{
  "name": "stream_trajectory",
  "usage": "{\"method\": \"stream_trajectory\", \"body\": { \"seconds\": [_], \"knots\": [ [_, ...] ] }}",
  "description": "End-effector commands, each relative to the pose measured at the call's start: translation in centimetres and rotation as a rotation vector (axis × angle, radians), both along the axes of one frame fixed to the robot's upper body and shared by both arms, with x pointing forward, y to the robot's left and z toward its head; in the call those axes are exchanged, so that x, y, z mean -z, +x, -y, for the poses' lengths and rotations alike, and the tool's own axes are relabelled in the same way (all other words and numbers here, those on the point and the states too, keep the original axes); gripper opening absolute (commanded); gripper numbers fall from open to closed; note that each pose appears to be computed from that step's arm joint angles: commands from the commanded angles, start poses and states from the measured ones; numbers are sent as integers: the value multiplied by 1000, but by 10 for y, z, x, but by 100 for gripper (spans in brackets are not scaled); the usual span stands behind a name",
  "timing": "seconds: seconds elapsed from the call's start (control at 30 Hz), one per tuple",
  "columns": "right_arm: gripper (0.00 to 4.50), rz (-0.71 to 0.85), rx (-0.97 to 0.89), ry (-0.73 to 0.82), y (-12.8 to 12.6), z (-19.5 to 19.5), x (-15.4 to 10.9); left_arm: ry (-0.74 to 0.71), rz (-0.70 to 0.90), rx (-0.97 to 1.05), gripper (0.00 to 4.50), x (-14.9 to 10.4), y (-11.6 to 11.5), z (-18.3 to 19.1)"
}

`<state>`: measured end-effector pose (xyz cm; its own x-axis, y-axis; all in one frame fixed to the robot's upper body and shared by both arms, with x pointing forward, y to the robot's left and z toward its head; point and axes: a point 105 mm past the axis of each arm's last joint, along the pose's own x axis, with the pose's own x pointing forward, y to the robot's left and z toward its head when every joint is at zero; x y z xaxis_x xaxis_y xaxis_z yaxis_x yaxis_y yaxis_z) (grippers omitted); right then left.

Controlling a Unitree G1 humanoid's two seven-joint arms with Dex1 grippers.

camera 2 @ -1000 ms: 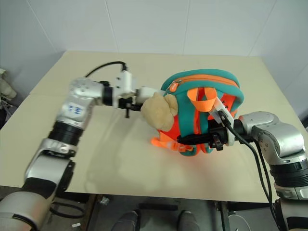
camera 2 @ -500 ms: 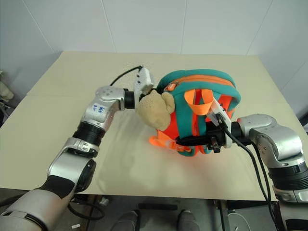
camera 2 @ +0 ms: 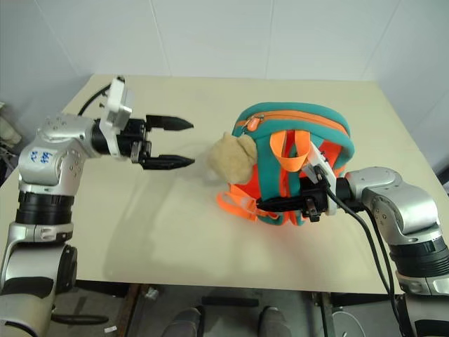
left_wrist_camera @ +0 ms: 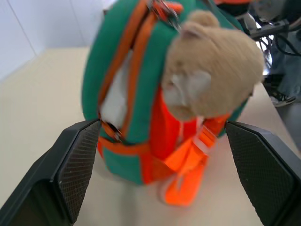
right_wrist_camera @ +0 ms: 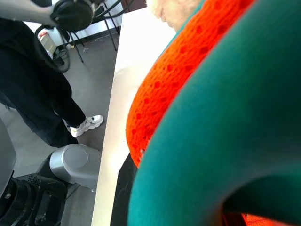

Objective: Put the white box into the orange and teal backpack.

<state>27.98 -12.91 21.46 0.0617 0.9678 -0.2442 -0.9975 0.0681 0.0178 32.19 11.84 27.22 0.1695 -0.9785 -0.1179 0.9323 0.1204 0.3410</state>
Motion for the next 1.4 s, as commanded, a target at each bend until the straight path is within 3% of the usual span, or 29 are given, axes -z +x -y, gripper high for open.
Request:
{"method": "stream_trajectory", "body": {
  "seconds": [0.03, 0.23, 0.33, 0.57, 0.73, 0.9, 1.27, 1.4],
  "knots": [
    [0, 22, -21, -1, -1, -3, -3, 18, 109, -2, 448, 2, -12, 7],
    [0, 31, -12, -3, 2, -3, -4, -75, 125, -191, 448, 7, 22, 3],
    [0, 35, -6, -4, 2, -3, -3, -84, 184, -234, 389, 0, 36, -1],
    [0, 41, 15, 7, 3, -3, -1, -113, 184, -238, 175, 1, 66, 27],
    [0, 48, 23, 14, 1, -3, -2, -93, 217, -214, 14, 2, 72, 48],
    [0, 49, 42, 17, -1, -1, -2, -100, 209, -205, 4, 6, 79, 64],
    [0, 46, 54, 35, -3, -5, -1, -70, 129, -89, 4, 34, 68, 102],
    [0, 40, 52, 39, -4, -6, 1, -161, 117, -118, 4, 14, 70, 94]
  ]
}}
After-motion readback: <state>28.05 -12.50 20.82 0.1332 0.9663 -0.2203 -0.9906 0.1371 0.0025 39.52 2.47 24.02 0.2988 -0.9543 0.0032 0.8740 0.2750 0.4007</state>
